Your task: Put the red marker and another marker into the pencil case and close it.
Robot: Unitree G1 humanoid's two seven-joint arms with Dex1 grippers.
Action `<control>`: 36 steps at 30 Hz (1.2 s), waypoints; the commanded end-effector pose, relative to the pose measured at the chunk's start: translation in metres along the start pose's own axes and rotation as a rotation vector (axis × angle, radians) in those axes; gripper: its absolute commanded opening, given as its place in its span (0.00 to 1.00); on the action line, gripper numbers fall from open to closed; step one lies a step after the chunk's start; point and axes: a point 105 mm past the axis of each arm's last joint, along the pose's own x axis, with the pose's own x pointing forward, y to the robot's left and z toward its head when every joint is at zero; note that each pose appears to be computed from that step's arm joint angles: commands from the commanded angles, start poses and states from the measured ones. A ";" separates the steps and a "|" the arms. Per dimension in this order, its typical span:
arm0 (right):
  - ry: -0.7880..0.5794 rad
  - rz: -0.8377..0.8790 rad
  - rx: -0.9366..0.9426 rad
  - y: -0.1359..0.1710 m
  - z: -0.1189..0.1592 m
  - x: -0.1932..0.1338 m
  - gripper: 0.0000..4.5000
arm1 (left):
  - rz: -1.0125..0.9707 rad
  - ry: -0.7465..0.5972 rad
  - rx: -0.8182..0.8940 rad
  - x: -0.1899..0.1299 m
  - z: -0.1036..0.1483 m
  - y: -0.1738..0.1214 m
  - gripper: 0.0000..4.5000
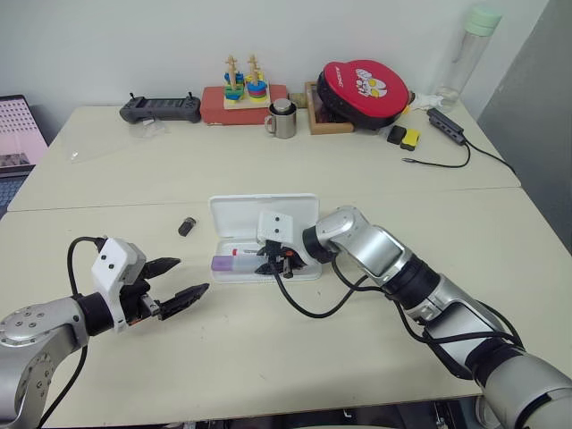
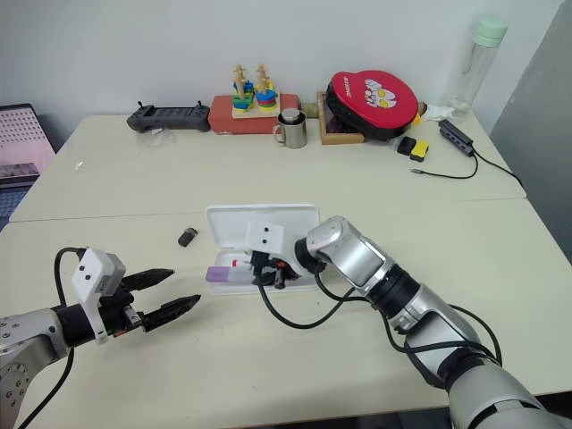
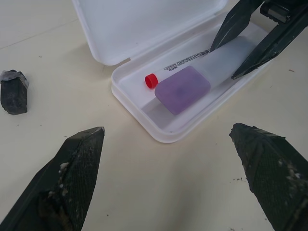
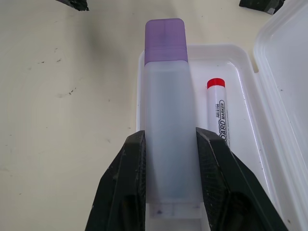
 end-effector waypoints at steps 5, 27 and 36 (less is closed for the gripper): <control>-0.037 -0.022 -0.041 -0.007 0.013 -0.003 0.51 | 0.047 -0.071 0.035 0.001 0.017 0.009 1.00; -0.510 -0.240 -0.039 -0.028 0.112 -0.083 0.99 | 0.318 0.026 -0.004 0.049 -0.006 0.095 1.00; -0.491 -0.284 -0.021 -0.026 0.106 -0.089 0.99 | 0.289 0.057 -0.018 0.078 -0.009 0.109 1.00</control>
